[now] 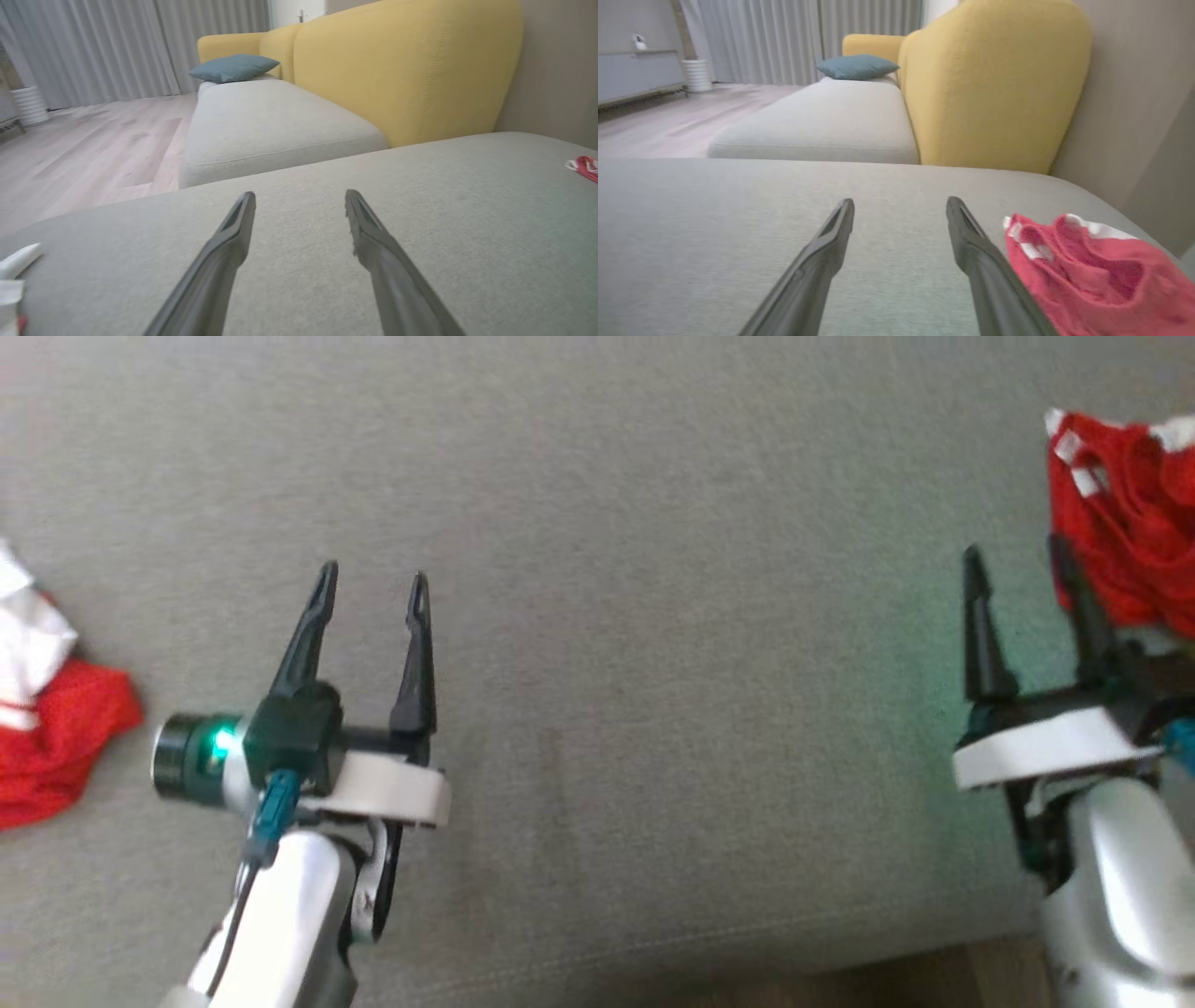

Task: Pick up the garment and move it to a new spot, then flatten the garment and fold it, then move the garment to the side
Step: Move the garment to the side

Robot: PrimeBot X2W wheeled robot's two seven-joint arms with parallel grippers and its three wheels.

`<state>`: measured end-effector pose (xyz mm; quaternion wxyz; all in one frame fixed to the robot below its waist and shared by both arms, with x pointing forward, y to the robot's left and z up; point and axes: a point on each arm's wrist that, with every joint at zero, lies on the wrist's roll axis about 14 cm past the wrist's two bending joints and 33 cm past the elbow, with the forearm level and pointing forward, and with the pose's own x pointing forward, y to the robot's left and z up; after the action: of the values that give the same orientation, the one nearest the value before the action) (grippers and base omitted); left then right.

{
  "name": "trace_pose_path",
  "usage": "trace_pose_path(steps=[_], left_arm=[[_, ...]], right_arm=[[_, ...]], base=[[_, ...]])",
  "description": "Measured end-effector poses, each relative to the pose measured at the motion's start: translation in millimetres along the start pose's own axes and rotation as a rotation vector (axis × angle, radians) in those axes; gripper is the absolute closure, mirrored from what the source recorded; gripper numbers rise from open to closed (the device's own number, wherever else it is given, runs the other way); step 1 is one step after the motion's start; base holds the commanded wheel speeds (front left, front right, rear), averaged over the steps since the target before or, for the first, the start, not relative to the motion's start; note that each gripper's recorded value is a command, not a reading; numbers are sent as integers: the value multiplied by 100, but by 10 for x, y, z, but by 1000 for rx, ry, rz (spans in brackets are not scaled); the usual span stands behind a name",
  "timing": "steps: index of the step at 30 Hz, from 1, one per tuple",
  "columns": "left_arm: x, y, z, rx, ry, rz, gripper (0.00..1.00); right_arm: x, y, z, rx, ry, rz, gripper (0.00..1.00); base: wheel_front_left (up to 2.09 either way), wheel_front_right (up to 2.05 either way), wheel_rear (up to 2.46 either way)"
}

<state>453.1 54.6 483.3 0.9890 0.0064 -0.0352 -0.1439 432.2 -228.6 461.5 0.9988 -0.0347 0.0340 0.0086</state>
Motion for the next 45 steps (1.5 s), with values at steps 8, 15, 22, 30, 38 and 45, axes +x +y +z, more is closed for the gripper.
trace_pose_path(steps=[8, 15, 22, 30, 38, 45], left_arm=[[-434, 373, 75, 25, 23, 141, 0], [-818, 594, 171, 26, 26, 235, 0], [-1085, 611, 218, 28, 26, 257, 0], [-1231, 593, 250, 36, 24, 260, 0], [-1298, 566, 228, 38, 40, 253, 0], [-1319, 584, 206, 38, 53, 254, 0]], right_arm=[[-139, 444, 200, 83, -51, 73, 0], [-384, 653, 318, 124, -49, 114, 0], [-664, 720, 335, 147, -19, 122, 0], [-852, 680, 449, 173, -46, 109, 0], [-930, 668, 455, 198, -47, 105, 0], [-931, 674, 462, 210, -49, 106, 0]], base=[[0, 0, 0], [0, 0, 0], [0, 0, 0], [0, 0, 0], [0, 0, 0], [0, 0, 0]])
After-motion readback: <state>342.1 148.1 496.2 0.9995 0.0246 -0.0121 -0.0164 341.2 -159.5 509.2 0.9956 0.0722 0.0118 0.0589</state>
